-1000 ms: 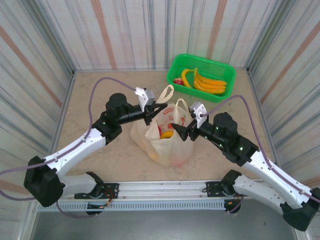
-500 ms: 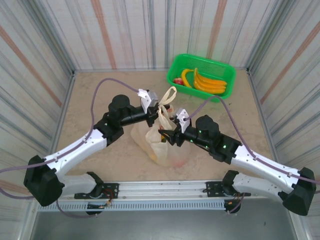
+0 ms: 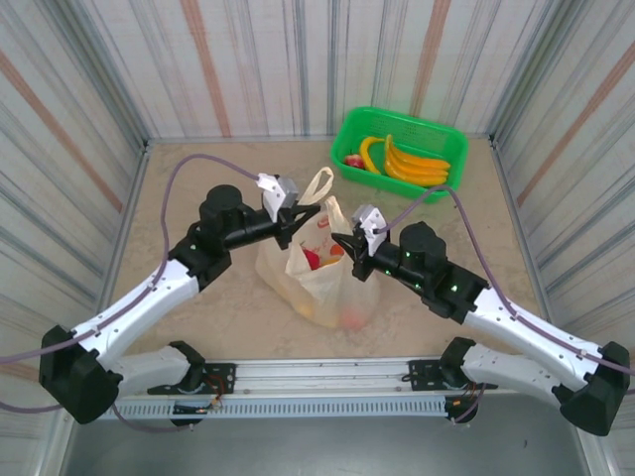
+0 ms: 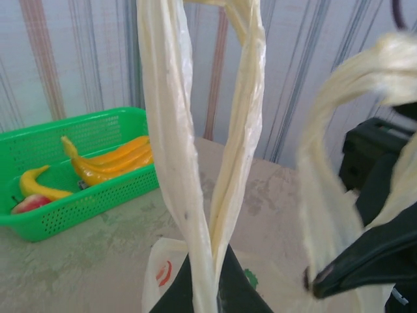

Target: Place the fake fruits into the plastic bag and tie a complex knot

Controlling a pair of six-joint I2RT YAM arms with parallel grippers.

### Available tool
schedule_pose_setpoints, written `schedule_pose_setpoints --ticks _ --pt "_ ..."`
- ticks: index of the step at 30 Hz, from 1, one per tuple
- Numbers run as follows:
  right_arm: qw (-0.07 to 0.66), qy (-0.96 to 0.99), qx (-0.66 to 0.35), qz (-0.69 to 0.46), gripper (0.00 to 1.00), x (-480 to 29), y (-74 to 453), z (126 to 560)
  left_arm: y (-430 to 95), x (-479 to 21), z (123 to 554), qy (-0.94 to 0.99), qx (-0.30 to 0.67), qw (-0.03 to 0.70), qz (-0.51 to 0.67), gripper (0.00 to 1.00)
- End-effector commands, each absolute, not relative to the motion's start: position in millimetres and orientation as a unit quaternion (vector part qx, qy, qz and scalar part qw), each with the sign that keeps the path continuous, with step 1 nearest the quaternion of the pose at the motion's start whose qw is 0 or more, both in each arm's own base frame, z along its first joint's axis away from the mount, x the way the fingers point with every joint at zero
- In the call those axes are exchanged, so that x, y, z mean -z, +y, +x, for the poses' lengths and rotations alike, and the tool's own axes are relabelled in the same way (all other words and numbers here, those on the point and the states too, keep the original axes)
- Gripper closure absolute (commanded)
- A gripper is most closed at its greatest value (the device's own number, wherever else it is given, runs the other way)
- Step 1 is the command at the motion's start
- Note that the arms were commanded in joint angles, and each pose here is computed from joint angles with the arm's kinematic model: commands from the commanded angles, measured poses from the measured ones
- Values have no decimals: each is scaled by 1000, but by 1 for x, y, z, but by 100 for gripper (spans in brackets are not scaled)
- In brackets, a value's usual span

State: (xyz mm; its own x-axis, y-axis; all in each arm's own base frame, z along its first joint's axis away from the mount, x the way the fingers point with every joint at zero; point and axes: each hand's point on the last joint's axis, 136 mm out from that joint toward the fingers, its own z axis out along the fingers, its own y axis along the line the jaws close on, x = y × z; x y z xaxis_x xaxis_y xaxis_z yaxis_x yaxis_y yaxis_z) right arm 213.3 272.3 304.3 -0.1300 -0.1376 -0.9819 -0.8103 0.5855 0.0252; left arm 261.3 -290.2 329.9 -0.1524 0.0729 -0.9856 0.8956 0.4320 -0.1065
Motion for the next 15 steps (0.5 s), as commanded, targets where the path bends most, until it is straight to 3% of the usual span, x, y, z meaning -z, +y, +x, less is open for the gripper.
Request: schedule_pose_setpoints --ticks 1,9,15 --pt "582 664 -266 -387 100 -325 264 210 -290 -341 245 661 430 480 384 100" --pt "564 639 -247 -462 100 -321 273 214 -317 -336 210 653 544 292 438 100" --pt "558 645 -236 -467 100 -316 271 224 -317 -334 204 649 553 273 446 100"
